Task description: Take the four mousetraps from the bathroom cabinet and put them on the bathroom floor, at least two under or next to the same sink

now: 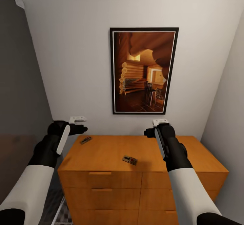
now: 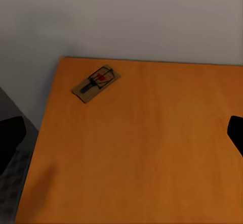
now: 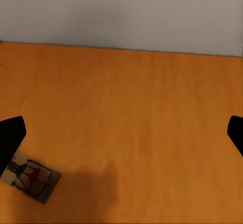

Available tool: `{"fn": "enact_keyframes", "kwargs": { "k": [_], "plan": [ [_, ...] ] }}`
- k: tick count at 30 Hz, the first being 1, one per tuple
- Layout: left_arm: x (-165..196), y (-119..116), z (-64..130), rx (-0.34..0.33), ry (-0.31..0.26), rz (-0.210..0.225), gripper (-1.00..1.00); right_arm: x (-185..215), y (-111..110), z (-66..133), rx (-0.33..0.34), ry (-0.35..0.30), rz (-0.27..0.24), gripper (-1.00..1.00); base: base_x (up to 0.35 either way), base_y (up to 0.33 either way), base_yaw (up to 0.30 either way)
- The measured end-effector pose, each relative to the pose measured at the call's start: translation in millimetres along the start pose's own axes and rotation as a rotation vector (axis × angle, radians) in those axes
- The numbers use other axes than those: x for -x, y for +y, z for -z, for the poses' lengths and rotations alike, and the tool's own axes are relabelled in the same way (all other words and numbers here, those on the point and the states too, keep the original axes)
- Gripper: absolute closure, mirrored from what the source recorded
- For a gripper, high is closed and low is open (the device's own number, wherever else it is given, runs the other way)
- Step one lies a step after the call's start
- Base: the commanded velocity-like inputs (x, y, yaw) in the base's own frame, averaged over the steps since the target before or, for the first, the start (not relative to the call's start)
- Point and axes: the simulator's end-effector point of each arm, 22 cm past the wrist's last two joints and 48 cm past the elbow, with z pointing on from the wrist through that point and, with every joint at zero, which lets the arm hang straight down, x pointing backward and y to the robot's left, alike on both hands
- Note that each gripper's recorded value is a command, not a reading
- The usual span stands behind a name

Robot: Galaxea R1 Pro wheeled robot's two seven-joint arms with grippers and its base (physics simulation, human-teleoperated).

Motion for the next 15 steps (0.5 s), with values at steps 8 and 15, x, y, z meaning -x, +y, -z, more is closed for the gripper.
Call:
{"fn": "enact_keyframes", "kwargs": {
  "k": [8, 15],
  "plan": [
    [-5.3, -1.4, -3.9, -0.003, 0.014, 0.002, -1.0, 3.2, 8.6, 2.1, 0.004, -0.009, 0.027, -1.0, 0.27, 0.0, 0.0],
    [-7.1, -2.5, -5.3, -0.006, 0.019, 0.003, -1.0, 3.0, 8.7, 1.7, 0.005, -0.009, 0.025, -1.0, 0.075, 0.0, 0.0]
  ]
}}
